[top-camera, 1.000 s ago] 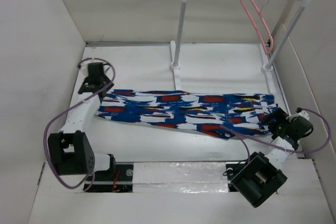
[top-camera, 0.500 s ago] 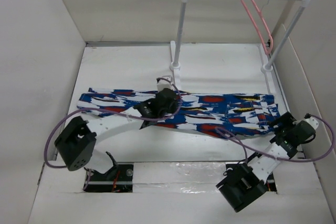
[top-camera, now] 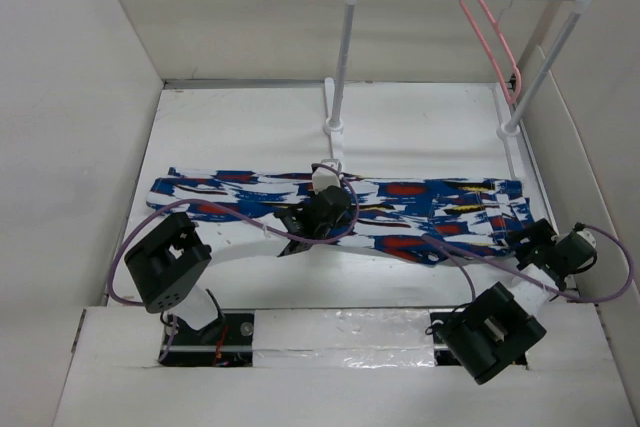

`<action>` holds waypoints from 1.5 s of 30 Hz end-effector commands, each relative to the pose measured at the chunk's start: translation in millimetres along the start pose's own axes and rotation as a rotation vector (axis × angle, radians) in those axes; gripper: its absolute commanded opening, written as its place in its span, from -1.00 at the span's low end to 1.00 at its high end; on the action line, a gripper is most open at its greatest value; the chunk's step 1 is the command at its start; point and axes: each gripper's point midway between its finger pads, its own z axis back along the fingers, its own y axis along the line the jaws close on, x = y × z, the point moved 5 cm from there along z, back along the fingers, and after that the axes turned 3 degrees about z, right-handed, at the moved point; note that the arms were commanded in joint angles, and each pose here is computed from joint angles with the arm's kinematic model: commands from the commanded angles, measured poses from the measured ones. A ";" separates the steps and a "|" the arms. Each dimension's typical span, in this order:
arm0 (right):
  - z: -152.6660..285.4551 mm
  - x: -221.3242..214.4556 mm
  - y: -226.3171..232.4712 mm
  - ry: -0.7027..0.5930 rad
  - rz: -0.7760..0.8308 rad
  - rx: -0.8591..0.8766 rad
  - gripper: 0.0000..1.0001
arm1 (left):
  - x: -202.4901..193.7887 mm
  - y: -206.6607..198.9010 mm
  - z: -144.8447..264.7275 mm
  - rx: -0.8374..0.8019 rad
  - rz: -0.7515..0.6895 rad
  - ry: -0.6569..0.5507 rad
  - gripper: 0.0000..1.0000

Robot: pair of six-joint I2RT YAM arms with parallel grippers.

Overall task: Place the trousers on the hanger
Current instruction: Fold the trousers at the center of the board.

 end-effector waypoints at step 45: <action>248.4 85.4 298.9 -0.435 0.526 1.177 -1.00 | -156.8 -10.2 24.5 -0.110 -0.015 0.294 -1.00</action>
